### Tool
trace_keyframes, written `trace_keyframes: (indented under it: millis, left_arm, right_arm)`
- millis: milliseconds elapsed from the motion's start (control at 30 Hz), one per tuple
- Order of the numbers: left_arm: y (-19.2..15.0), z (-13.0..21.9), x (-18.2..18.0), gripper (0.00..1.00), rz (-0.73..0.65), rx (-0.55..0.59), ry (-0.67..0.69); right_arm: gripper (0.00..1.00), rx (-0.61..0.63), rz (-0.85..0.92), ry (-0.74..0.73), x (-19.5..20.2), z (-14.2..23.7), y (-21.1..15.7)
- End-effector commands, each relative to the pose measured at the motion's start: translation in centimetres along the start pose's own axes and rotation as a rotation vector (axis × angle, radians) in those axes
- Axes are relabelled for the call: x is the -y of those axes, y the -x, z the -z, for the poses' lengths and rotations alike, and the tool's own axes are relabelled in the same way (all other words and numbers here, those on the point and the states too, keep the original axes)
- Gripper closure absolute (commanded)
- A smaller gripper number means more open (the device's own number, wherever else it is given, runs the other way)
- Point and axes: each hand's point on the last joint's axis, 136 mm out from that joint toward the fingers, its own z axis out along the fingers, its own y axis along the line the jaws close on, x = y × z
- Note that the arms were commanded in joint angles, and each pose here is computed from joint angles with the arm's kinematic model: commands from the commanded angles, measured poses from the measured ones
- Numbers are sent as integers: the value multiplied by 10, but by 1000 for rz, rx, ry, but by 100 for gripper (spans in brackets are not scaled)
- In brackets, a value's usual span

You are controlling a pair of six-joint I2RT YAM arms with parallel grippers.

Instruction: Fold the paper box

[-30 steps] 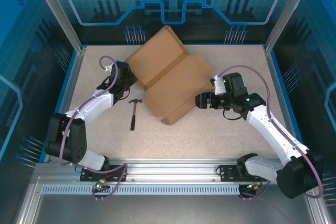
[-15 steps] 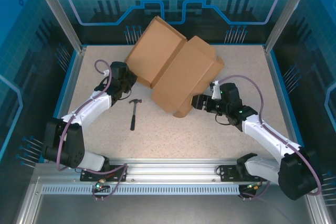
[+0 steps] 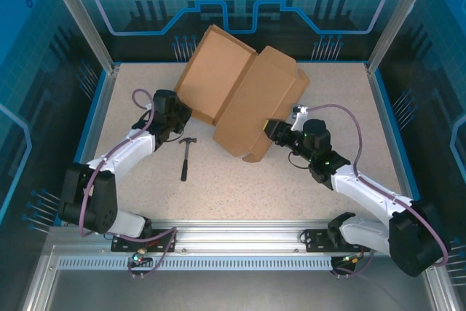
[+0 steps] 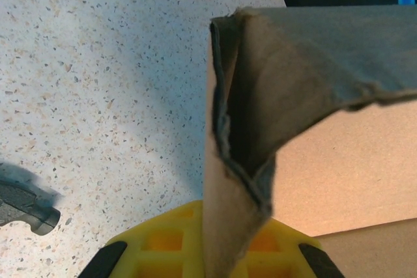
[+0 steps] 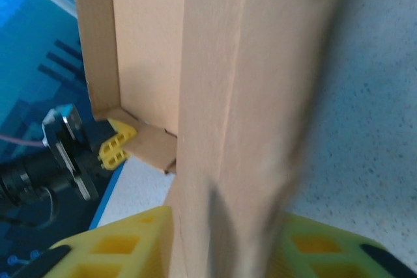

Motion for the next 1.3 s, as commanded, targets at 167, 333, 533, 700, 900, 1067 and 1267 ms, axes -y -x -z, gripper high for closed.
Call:
trace_keyframes:
  millis: [167, 333, 533, 700, 900, 1067, 1267]
  left_arm:
    - [-10, -5, 6, 100, 42, -53, -73]
    - [-22, -16, 4, 97, 51, -102, -112]
    - [-31, -28, -3, 80, 51, -137, -120]
    - [-39, -31, -10, 63, 25, -170, -121]
    - [-49, -23, -16, 45, -45, -212, -139]
    - [-51, 3, -7, 34, -187, -218, -179]
    - [-47, 25, 4, 27, -359, -188, -222]
  right_arm:
    - [89, 157, -5, -105, 8, 4, 29]
    - [95, 101, 30, -162, 14, 0, 25]
    - [99, 56, 36, -209, 26, -3, 16]
    - [100, 11, 49, -265, 37, 0, 18]
    - [100, -81, 64, -307, 52, 12, 21]
    - [100, -154, 95, -329, 58, 34, 35]
    - [100, -247, 136, -319, 52, 53, 49]
